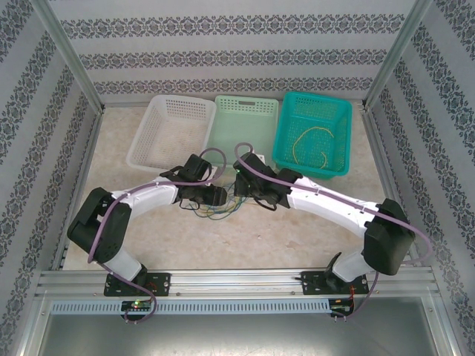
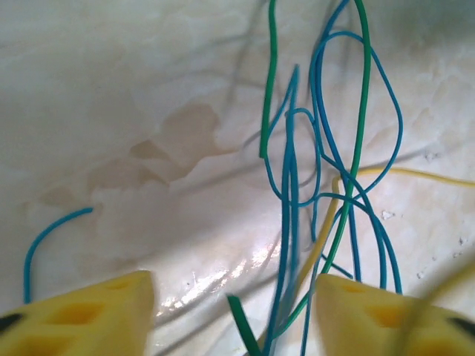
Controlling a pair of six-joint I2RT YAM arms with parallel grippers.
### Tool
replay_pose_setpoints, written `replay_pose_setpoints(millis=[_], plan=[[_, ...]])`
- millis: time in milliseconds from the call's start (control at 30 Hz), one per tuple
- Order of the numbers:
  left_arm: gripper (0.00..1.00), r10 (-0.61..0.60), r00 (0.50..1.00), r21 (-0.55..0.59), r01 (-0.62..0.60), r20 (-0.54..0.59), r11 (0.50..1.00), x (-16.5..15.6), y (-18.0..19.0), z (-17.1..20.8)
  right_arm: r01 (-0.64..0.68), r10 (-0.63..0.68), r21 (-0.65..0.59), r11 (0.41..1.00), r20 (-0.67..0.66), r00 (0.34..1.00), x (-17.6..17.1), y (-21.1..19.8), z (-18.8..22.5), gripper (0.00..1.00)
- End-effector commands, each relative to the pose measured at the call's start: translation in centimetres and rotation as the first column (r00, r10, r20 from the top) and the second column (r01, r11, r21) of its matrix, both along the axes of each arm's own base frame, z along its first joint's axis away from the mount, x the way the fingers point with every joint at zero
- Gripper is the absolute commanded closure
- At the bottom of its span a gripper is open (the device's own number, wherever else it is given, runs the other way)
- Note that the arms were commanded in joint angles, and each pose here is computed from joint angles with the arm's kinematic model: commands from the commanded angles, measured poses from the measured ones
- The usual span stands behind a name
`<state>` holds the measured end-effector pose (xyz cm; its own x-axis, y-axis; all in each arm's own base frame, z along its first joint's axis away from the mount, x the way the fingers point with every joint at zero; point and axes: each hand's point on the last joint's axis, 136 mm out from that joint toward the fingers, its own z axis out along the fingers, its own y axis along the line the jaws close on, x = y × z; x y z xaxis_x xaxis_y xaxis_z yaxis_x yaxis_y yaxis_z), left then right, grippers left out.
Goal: Untangle the cables
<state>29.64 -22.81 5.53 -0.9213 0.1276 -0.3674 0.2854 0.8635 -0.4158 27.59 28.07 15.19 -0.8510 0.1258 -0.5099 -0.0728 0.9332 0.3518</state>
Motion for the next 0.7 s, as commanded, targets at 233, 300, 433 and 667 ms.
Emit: replay_pose_setpoints(millis=[233,300,433,667], plan=[[0.91,0.000,1.000,0.018,0.000,0.030,1.000,0.6,0.4,0.2,0.121,-0.116,-0.076,0.990,0.072,0.991,-2.4,-4.7,0.1,1.00],[0.92,0.004,0.999,0.013,-0.004,0.035,1.000,0.7,0.4,0.4,0.141,-0.136,-0.063,0.988,0.079,0.988,-2.8,-5.5,0.1,1.00],[0.92,-0.009,0.999,-0.004,0.009,0.047,1.000,1.0,0.0,0.8,0.164,-0.160,-0.042,0.986,0.072,0.984,-3.5,-6.4,-0.2,1.00],[0.86,-0.039,0.998,-0.008,0.040,0.057,0.999,0.9,-0.3,1.1,0.116,-0.113,-0.029,0.993,0.097,0.989,-3.9,-5.8,0.4,1.00]])
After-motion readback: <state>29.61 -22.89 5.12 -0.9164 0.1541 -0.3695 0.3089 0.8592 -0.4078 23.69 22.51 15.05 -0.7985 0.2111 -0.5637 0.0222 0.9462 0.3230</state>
